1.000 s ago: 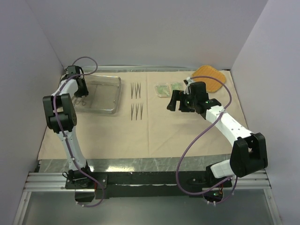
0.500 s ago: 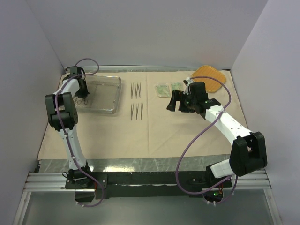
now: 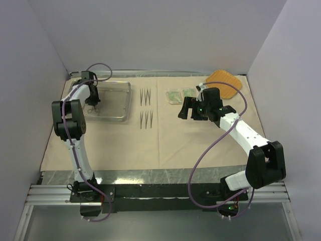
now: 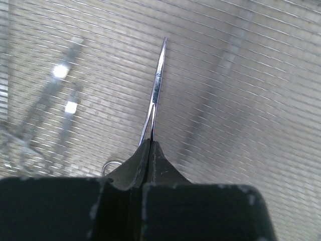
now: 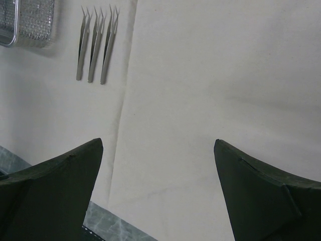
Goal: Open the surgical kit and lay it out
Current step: Pick up the medical item from the container, then place the medical item in the surgical kit.
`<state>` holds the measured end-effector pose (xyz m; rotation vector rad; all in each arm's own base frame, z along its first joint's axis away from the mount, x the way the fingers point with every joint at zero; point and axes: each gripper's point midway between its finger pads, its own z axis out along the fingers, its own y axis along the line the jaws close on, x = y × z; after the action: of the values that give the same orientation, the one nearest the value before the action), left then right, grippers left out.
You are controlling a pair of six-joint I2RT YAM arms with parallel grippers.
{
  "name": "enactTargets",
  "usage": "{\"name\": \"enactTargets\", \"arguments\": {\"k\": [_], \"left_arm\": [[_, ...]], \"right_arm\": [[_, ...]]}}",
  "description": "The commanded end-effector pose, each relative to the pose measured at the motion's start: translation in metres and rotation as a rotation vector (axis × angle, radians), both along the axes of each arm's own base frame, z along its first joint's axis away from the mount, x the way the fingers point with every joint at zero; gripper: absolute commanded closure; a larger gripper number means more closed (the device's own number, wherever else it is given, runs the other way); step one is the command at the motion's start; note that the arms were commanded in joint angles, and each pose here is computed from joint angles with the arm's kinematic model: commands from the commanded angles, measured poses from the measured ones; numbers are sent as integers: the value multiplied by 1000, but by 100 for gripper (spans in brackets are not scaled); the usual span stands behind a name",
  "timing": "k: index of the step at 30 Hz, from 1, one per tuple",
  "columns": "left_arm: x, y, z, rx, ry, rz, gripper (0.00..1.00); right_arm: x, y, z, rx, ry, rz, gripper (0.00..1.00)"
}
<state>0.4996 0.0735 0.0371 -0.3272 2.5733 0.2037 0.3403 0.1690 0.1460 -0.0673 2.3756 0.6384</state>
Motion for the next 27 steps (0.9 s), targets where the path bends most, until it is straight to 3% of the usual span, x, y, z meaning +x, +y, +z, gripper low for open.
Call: {"name": "enactTargets", "arguments": {"k": [1,27], "left_arm": [[1,-39,37,-25,-62,-32,99],[-8,-84,110,-52,-192,-60,99]], "right_arm": [[10,4,20,39,-65,-2,0],[6,9,29,92,-75,-3,0]]}}
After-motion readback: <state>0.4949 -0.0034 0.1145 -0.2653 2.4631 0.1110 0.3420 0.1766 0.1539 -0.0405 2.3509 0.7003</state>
